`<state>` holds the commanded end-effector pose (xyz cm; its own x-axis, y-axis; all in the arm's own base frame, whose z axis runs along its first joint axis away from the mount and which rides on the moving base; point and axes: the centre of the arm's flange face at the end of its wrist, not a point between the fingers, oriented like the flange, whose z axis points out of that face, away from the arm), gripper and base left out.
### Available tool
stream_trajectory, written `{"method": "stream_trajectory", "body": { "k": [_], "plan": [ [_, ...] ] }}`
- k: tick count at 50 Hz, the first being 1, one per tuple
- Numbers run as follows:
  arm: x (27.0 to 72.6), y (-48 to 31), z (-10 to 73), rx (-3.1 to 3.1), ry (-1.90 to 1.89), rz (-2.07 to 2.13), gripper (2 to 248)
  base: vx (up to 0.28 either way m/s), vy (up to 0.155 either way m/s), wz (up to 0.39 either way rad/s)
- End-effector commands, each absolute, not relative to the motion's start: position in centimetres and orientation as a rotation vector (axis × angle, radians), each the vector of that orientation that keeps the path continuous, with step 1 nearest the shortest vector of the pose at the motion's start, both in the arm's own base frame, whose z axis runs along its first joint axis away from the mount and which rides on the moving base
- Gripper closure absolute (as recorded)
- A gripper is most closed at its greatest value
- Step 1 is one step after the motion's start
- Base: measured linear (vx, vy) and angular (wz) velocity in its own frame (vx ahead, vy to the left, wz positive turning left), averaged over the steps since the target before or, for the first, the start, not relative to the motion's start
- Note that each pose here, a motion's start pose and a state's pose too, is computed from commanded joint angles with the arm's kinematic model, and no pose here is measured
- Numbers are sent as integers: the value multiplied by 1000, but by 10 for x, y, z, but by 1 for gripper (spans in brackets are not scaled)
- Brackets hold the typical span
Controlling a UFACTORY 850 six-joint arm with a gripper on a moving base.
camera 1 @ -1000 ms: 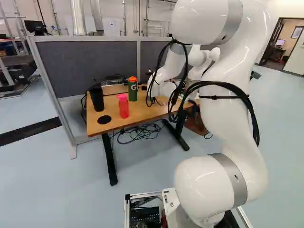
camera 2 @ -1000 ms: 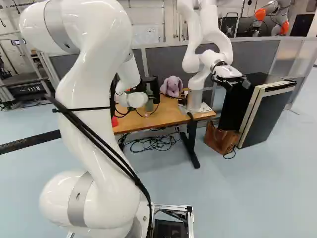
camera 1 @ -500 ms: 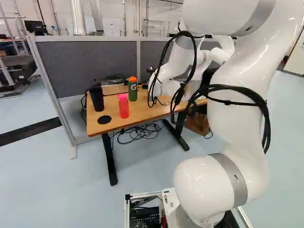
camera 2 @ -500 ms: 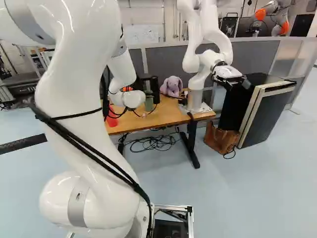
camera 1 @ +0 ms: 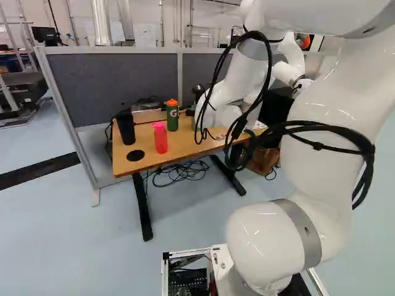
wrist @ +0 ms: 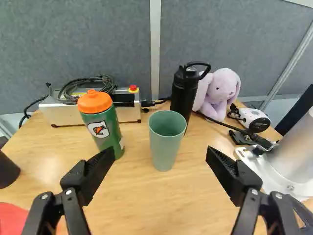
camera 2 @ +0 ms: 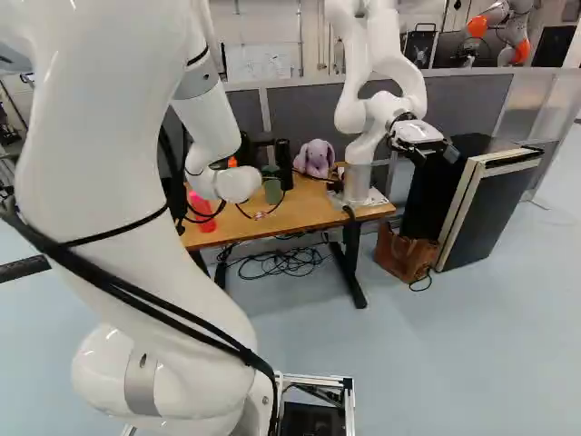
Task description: Place the green cup on the table
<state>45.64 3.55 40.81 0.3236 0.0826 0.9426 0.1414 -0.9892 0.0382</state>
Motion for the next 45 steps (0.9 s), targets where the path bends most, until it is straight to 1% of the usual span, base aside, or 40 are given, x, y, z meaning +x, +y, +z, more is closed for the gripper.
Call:
{"method": "stream_trajectory", "body": {
  "k": [21,45],
  "plan": [
    [414,35,409,-2516,-219,-1776,3,0,0,0],
    [403,31,406,-2519,-203,-1780,3,0,0,0]
  ]
}}
